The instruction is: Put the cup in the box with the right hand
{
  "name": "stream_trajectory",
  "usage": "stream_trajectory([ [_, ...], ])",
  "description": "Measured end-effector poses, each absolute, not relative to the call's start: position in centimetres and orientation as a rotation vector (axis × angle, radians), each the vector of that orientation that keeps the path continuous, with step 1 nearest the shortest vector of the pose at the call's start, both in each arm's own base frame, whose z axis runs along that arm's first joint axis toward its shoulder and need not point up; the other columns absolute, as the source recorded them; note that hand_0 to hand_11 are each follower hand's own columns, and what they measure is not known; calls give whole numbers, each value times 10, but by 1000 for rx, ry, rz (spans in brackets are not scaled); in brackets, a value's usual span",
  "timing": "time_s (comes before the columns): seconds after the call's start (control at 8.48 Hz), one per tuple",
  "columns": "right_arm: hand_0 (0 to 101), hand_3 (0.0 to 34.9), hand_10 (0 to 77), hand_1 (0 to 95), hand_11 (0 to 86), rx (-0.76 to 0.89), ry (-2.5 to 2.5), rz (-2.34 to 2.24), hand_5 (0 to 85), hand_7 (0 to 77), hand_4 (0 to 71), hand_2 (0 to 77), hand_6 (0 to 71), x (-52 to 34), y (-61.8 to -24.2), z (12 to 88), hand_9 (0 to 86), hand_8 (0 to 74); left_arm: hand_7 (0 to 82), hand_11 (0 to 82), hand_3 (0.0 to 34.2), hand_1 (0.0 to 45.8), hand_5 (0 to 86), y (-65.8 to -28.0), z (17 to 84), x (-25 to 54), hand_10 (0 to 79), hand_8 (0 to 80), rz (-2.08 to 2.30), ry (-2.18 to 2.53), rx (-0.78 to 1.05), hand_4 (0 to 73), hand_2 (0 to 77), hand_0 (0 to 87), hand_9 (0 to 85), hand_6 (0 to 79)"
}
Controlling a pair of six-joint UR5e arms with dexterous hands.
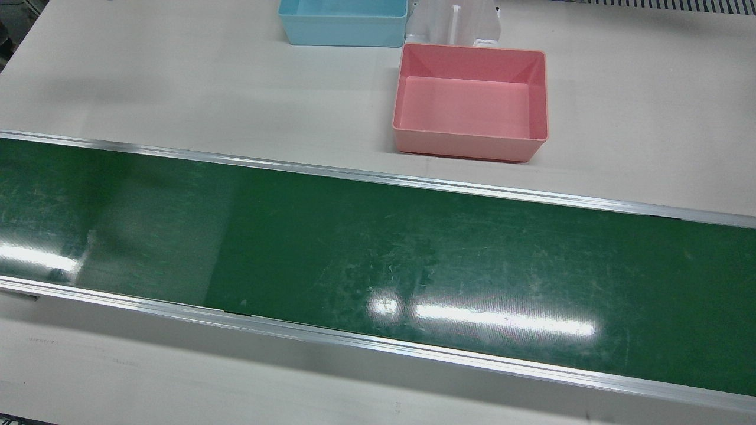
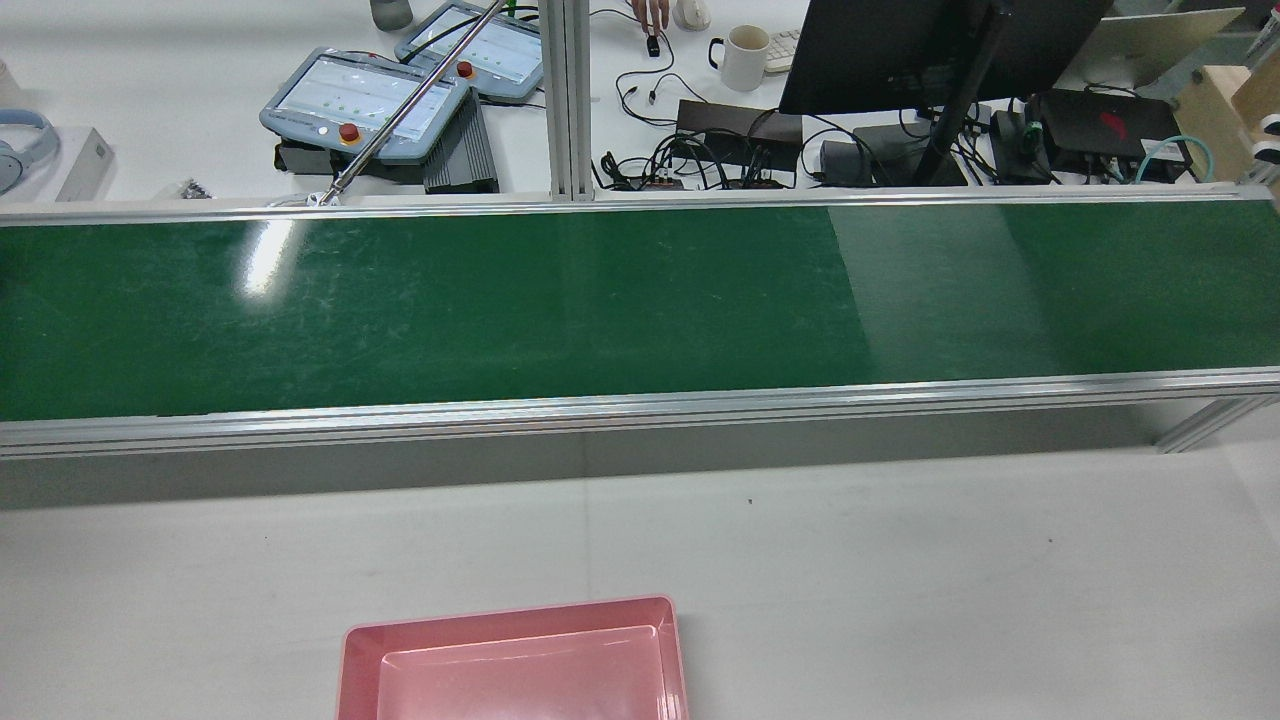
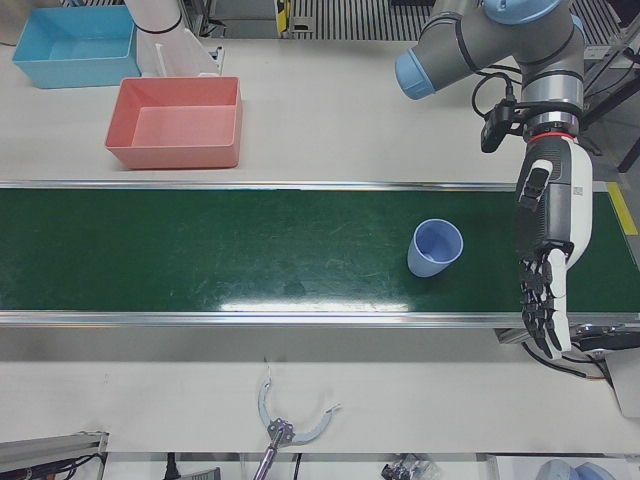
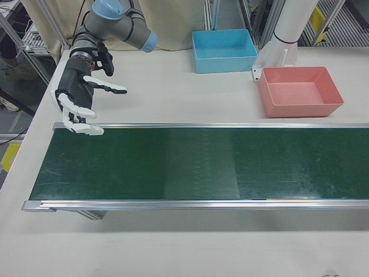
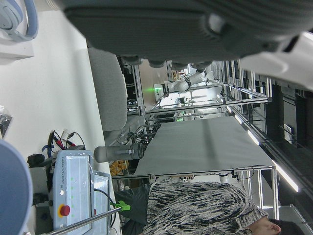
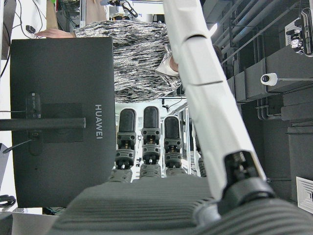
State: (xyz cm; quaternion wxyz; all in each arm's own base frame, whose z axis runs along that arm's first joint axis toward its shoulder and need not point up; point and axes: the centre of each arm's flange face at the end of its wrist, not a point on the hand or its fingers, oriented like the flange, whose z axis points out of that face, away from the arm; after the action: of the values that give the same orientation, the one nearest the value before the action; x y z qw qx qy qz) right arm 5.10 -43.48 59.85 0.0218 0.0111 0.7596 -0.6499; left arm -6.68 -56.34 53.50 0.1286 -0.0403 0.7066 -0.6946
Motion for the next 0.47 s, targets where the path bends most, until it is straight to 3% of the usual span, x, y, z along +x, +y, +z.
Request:
stream_trajectory([
  [0.47, 797, 0, 213, 355, 355, 30, 2358, -2013, 169, 409, 98, 5, 131, 51, -433, 597, 311, 267, 0, 0, 0, 5, 0, -564, 528, -67, 0, 0, -2011, 2062, -114, 0, 5, 0, 5, 0],
])
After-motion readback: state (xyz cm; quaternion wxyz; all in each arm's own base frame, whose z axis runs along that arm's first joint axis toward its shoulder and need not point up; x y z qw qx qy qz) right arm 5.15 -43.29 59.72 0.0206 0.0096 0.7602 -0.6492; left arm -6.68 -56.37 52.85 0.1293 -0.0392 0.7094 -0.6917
